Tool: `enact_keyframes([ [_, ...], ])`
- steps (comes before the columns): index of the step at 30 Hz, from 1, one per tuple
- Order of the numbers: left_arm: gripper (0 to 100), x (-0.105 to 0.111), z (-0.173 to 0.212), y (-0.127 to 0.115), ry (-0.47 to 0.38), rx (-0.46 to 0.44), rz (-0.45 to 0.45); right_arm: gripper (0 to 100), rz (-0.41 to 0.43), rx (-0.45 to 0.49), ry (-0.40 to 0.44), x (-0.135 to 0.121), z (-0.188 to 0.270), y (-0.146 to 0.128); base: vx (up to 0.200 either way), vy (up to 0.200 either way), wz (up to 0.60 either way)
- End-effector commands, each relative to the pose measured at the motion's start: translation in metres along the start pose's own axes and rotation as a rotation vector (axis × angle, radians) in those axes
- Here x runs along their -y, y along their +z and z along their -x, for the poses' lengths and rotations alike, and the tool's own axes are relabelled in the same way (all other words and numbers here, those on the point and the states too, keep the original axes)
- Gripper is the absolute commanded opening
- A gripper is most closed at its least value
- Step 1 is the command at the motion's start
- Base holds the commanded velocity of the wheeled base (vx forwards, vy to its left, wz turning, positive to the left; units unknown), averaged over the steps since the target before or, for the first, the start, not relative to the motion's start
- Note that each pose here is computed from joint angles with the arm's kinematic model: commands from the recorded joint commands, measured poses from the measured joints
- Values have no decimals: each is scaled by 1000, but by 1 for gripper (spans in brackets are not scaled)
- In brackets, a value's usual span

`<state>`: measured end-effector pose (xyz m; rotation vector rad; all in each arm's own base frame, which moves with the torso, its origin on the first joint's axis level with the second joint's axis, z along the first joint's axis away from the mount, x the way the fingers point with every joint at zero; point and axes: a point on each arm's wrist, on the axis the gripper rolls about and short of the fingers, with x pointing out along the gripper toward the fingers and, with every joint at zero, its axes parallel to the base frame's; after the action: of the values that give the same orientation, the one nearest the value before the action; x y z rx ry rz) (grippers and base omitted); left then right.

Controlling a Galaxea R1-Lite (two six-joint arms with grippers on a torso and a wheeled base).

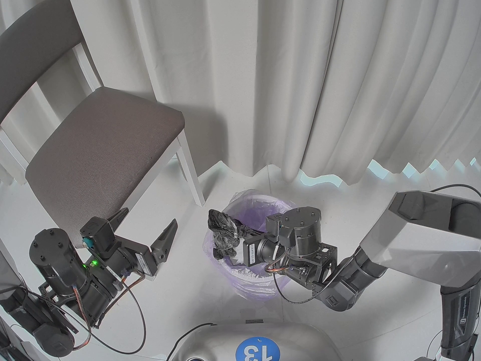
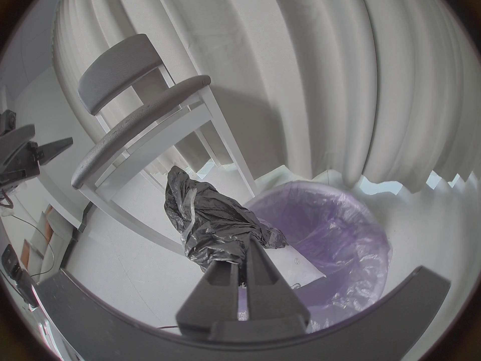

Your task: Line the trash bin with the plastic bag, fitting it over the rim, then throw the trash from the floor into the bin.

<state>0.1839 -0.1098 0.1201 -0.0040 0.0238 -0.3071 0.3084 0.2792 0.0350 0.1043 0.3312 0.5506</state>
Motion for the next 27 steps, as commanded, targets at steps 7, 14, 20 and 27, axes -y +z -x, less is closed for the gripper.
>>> enact_keyframes([
  [7, 100, 9, 12, 10, -55, 53, 5, 0, -238, -10, -21, 22, -16, -13, 0, 0, 0],
  [14, 100, 9, 11, 8, -55, 45, 3, 0, -305, 16, -53, 49, -21, -21, 0, 0, 0],
  [20, 100, 9, 10, 7, -54, 39, 4, 0, -320, 31, -60, 68, -12, -27, 0, 0, 0],
  [27, 100, 9, 7, 3, -50, 22, 4, 0, -319, 40, -76, 80, 0, -34, 0, 0, 0],
])
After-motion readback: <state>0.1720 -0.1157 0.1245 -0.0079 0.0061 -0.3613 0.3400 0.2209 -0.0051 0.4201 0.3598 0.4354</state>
